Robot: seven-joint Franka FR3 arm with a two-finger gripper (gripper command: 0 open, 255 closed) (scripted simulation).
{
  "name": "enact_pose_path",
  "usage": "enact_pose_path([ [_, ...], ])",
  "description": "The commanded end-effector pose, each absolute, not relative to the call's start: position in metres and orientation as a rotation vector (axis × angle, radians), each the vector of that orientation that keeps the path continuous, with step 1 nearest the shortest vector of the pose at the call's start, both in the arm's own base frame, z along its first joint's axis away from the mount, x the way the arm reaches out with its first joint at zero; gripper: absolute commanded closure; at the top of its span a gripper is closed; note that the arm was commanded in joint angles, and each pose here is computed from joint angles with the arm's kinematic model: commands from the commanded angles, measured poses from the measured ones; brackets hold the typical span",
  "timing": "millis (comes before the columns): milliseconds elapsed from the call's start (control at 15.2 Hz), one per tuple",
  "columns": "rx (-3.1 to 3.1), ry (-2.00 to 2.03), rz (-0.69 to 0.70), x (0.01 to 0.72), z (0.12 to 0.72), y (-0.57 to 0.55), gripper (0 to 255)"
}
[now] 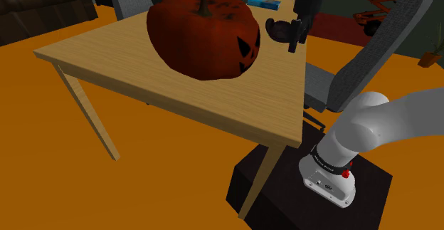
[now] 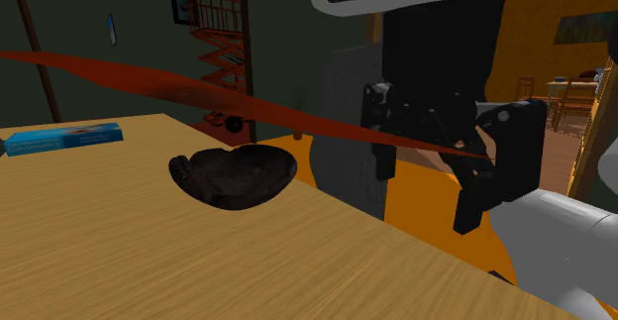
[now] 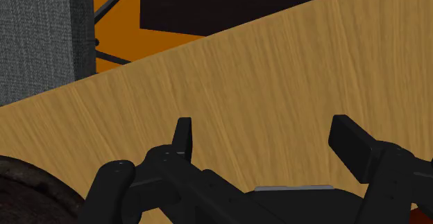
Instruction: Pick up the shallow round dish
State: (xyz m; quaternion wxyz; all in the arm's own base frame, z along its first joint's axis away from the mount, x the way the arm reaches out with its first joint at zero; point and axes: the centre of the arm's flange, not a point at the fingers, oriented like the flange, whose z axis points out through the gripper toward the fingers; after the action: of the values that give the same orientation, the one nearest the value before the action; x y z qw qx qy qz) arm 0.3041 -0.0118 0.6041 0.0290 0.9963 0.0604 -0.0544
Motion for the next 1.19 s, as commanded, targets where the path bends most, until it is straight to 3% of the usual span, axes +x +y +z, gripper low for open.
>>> enact_pose_path([
  [0,3.073,0.186,-0.168,0.304,0.604,-0.012,0],
  [1122,2.653,-1.074,-0.077,0.502,0.598,-0.089,0],
])
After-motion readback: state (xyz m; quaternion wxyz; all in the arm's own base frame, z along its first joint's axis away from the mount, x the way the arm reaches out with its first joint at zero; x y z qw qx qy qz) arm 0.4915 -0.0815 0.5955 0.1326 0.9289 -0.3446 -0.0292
